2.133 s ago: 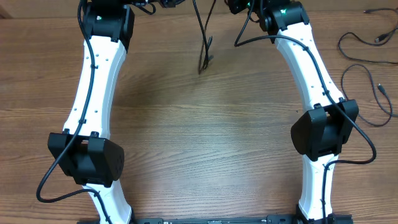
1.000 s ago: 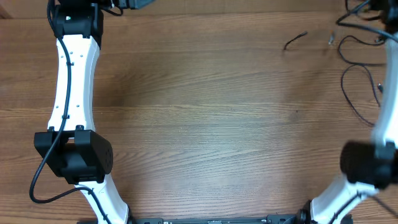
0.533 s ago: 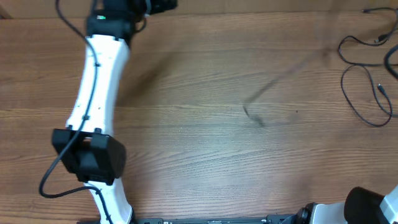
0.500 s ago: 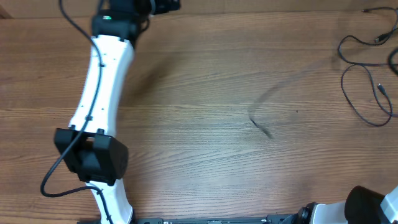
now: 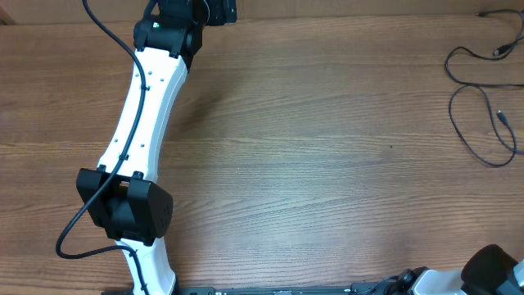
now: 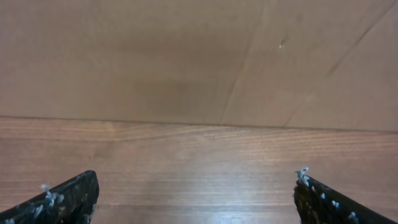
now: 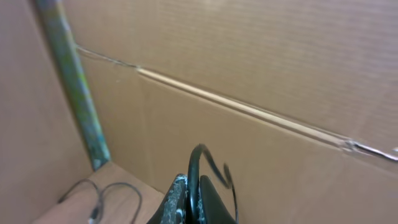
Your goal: Untangle cables
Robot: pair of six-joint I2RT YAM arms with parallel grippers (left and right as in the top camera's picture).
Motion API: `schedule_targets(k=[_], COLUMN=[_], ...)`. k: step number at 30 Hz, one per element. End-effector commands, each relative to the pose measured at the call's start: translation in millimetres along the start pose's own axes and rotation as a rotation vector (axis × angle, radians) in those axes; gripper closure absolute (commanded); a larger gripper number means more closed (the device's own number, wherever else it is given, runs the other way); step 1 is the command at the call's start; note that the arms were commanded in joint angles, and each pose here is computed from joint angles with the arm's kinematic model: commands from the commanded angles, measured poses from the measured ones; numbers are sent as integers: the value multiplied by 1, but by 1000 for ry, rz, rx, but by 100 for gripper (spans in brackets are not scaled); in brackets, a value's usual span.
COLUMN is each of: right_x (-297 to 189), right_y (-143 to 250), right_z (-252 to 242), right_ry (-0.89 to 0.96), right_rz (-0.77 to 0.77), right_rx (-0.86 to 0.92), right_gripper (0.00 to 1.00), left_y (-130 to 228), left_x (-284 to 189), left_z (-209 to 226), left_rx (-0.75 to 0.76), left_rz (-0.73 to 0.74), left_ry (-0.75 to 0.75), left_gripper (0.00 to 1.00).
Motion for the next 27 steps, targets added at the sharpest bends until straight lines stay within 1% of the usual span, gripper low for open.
schedule_targets(k=[1,3,8,11,15,18,22,27], right_x=[-5,12,64,86,103,109,112,120], right_y=[4,23,90,133,189,205,218,251], right_z=[-11,-14,-18,-21,-33,-52,-84,-101], right_ry=[-10,-29,-85,-53,15,77,112,68], right_rz=[29,119,359,470,613,632,656,678], right_rx=[-11,31,87,122,199,282,376,484], right_gripper=[96,96,96,96,96,96,96,96], left_y=[-5,-4,1,3,4,6,9,13], left_x=[-8,-8,-8,-8,-8,-8,-9,-6], left_z=[1,1,2,2,2,2,3,4], left_rx=[18,19,24,27,28,30,34,36], left_rz=[-11,-1,28,44,51,62,85,106], left_ry=[-6,-3,-6,-9,-10,-11,-18,-21], left_gripper=[0,0,0,0,0,0,0,0])
Point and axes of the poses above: each gripper's point midway between its finger pads, its own x axis out along the fingers, its own z axis along the line the jaws close on, y = z × x, the point moved 10 cm from there along -x, back along the fingers, and after that the axes turned 3 degrees about x, right-handed, at the moved point
